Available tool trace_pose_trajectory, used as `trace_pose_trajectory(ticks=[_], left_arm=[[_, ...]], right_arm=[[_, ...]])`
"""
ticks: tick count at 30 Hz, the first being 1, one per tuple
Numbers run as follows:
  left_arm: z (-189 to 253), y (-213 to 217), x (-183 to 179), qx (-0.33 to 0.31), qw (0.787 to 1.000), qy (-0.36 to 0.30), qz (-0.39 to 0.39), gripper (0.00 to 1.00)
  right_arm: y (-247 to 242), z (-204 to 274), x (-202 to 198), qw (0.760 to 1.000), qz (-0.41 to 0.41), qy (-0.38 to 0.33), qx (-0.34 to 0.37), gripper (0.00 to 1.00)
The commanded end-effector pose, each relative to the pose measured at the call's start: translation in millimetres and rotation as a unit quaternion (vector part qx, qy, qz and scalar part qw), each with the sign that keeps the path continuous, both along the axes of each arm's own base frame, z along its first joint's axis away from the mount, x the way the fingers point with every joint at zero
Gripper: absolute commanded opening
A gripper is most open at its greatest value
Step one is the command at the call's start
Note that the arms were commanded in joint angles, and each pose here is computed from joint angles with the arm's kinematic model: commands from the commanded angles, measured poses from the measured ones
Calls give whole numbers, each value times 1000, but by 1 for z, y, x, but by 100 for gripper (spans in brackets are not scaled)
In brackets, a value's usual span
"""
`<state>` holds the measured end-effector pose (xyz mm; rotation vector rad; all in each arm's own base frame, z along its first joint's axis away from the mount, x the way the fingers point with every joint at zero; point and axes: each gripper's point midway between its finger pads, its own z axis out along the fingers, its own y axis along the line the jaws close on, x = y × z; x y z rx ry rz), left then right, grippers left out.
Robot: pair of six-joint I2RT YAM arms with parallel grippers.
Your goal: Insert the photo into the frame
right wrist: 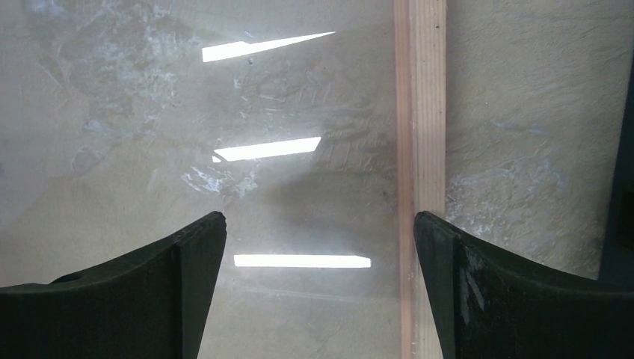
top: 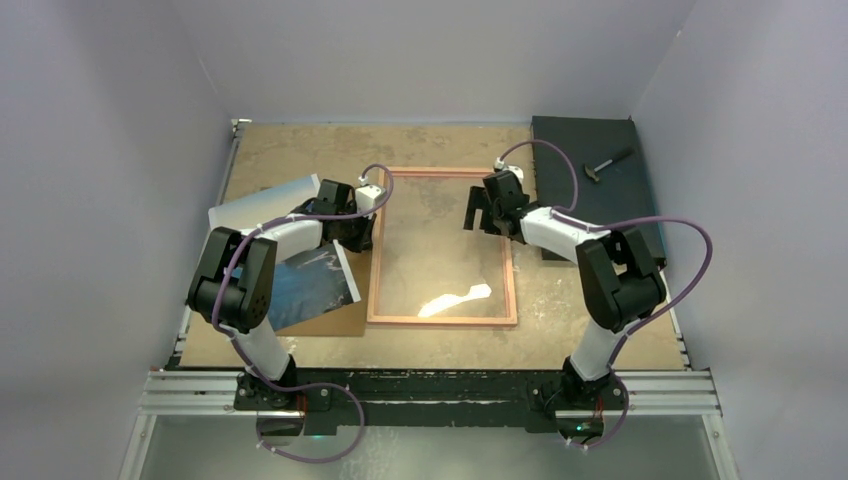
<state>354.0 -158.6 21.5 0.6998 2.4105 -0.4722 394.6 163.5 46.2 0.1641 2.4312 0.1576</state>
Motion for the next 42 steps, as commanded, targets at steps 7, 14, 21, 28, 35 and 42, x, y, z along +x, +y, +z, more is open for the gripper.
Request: trace_pose_trajectory(ticks=[7,14,21,28,35,42], left_arm=[[-27,1,-21,12,999,47,-9,6],[-27,1,-20,11,999,47,-9,5],[-27,-1,-18,8,999,47,-9,5],[-27,-1,-17,8,999,47,-8,5],[-27,-1,-15,8,999,46,-8,4],[-19,0,-11,14,999,37,-10,4]], right_arm=[[17,-15,-10,998,11,18,57,95],[18,-26,-15,998,13,26,57,93],[31,-37,-29,997,32,35,55,91],[34,-44,-37,997,33,40,50,89],[36,-55,-49,998,35,45,10,89],[32,-38,-42,999,34,15,-21,89]])
